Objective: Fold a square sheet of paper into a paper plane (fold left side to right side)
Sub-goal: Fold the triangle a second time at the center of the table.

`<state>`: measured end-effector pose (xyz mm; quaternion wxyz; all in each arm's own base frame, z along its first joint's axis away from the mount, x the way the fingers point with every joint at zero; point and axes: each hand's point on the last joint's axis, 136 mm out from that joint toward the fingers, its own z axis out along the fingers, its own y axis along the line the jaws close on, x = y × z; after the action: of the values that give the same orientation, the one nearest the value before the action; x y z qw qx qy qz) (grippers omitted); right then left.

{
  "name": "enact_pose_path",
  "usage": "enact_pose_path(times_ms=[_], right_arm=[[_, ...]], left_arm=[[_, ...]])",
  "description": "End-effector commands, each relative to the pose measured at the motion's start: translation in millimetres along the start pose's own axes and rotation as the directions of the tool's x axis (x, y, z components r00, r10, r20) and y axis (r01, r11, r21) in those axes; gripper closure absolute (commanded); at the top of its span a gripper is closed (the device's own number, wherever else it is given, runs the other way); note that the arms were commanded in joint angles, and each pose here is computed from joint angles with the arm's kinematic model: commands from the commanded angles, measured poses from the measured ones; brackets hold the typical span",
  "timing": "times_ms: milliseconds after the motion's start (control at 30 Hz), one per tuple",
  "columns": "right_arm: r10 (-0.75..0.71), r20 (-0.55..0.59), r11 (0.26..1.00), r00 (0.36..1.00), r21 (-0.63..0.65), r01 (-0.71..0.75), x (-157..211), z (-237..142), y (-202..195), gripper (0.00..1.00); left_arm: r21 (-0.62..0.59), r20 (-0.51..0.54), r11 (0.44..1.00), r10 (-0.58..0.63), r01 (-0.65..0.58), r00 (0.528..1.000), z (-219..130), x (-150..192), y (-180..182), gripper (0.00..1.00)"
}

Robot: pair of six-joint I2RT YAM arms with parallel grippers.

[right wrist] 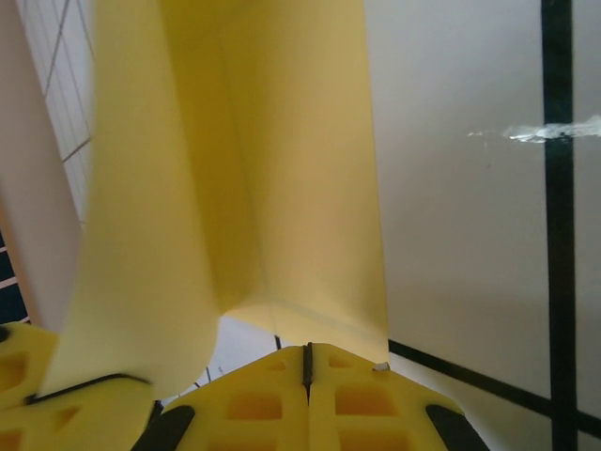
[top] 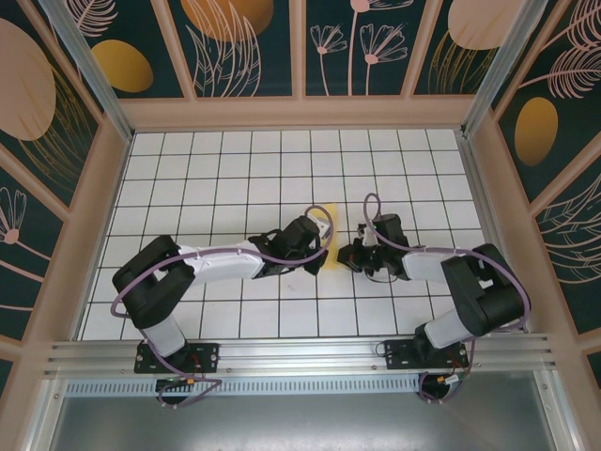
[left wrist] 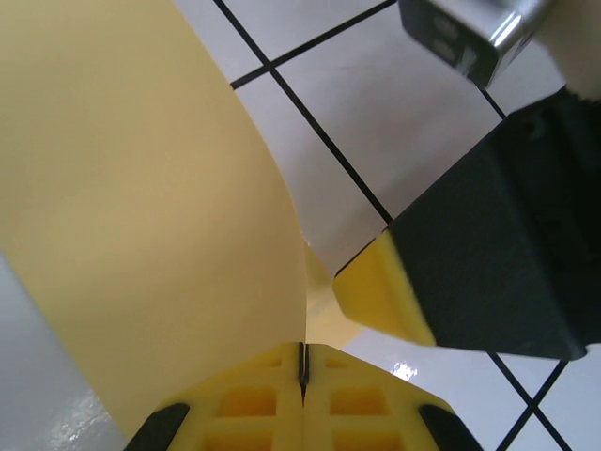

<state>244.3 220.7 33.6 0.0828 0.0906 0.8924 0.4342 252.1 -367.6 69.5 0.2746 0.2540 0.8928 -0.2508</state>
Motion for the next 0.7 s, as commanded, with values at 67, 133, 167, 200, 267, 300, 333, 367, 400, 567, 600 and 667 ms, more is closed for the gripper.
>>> enact_pose_path(times_ms=[67,133,167,200,267,300,333,367,400,567,600,667], right_arm=[[-0.016,0.01,0.998,1.0,0.061,0.016,-10,10,-3,0.98],[-0.005,-0.003,0.996,1.0,0.092,0.005,-7,13,-11,0.98],[0.002,-0.012,0.994,1.0,0.11,-0.001,-5,14,-15,0.98],[0.007,-0.02,0.992,1.0,0.128,-0.004,-4,15,-19,0.98],[0.016,-0.041,0.984,0.999,0.176,-0.008,0,18,-29,0.98],[0.015,-0.046,0.982,0.999,0.19,-0.006,1,18,-32,0.98],[0.019,-0.051,0.979,0.999,0.202,-0.008,2,18,-35,0.98],[0.021,-0.056,0.977,0.998,0.214,-0.008,3,19,-38,0.98],[0.023,-0.06,0.975,0.998,0.221,-0.009,4,19,-40,0.98],[0.023,-0.079,0.969,0.997,0.247,-0.003,8,21,-45,0.98],[0.022,-0.082,0.968,0.996,0.249,-0.001,8,21,-46,0.98],[0.02,-0.086,0.967,0.996,0.256,0.003,9,22,-47,0.98]], left_arm=[[0.022,0.014,0.999,-0.023,0.023,1.0,-6,-4,3,1.0],[0.039,0.007,0.999,-0.023,0.023,1.0,-5,-3,2,1.0],[0.047,-0.001,0.999,-0.022,0.022,1.0,-4,-2,3,1.0],[0.052,-0.008,0.998,-0.023,0.023,1.0,-4,0,3,1.0],[0.064,-0.027,0.998,-0.024,0.026,0.999,-2,3,5,1.0],[0.068,-0.033,0.997,-0.022,0.024,0.999,-3,4,6,1.0],[0.069,-0.038,0.997,-0.022,0.024,0.999,-2,5,8,1.0],[0.07,-0.042,0.997,-0.021,0.023,0.999,-3,5,9,1.0],[0.066,-0.057,0.997,-0.024,0.028,0.998,1,10,13,1.0],[0.066,-0.078,0.997,-0.033,0.038,0.996,5,13,26,1.0],[0.066,-0.082,0.997,-0.031,0.036,0.996,6,14,27,1.0],[0.061,-0.084,0.997,-0.032,0.037,0.996,6,13,33,1.0]])
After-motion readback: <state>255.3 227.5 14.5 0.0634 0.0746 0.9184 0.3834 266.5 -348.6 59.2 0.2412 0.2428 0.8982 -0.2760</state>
